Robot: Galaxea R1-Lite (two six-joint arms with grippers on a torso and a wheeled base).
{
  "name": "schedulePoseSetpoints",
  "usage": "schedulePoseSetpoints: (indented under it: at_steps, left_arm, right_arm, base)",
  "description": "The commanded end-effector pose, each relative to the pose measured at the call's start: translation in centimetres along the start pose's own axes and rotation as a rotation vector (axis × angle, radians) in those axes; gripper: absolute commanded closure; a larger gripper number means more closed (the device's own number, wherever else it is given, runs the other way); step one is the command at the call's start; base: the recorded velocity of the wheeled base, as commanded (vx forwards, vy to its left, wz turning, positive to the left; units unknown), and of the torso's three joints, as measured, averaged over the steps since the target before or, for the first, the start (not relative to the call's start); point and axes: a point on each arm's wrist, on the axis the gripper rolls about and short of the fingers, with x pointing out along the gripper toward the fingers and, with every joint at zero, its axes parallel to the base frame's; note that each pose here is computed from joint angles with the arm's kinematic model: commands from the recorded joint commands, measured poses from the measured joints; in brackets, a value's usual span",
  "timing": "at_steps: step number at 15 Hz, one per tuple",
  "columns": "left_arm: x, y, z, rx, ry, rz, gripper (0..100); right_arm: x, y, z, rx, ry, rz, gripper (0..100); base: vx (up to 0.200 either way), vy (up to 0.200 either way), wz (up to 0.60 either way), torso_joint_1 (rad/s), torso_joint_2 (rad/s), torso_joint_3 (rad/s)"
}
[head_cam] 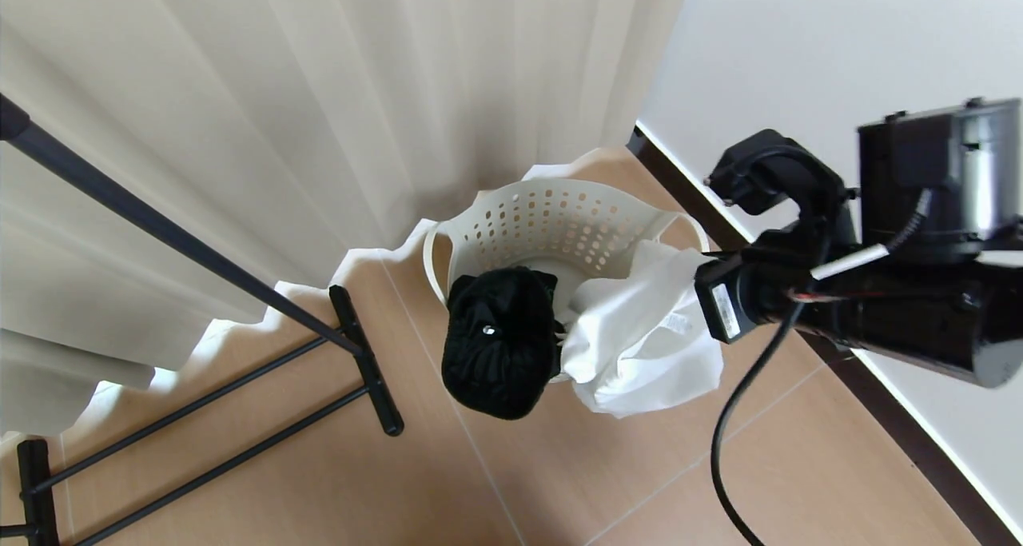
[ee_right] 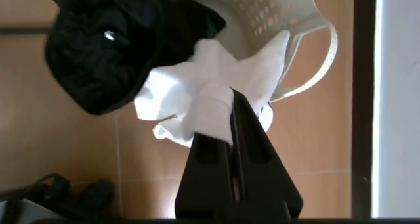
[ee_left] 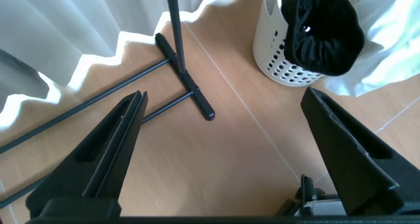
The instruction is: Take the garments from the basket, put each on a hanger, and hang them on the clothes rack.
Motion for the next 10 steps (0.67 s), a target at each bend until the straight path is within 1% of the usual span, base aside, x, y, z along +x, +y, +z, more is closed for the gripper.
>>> schedulePoseSetpoints:
  at_steps: [1,2,4,7,10]
  left_arm:
    - [0.0,0.0,0.0,-0.001,0.0,0.0,0]
    - [0.01,0.0,0.0,-0.001,0.002,0.0,0]
    - [0.0,-0.01,0.0,0.001,0.0,-0.002,0]
    - [0.01,0.0,0.0,0.001,0.002,-0.003,0]
    - [0.01,0.0,-0.03,0.002,0.005,-0.005,0]
  right_arm:
    - [-6.19,-0.37,-2.48,0.05,-0.184,0.076,100]
    - [-6.59,-0.42,-3.21,0.056,-0.213,0.104,100]
    - [-6.53,-0.53,-2.87,0.06,-0.243,0.12,100]
    - [-6.46,-0.63,-2.84,0.061,-0.24,0.114,100]
    - [-6.31,-0.88,-2.86,0.063,-0.237,0.1,100]
  base:
    - [0.0,0.0,0.0,0.0,0.0,0.0]
    - [0.0,0.0,0.0,0.0,0.0,0.0]
    - [0.0,0.0,0.0,0.0,0.0,0.0]
    - [0.0,0.0,0.0,0.0,0.0,0.0]
    - [0.0,0.0,0.0,0.001,0.01,0.139]
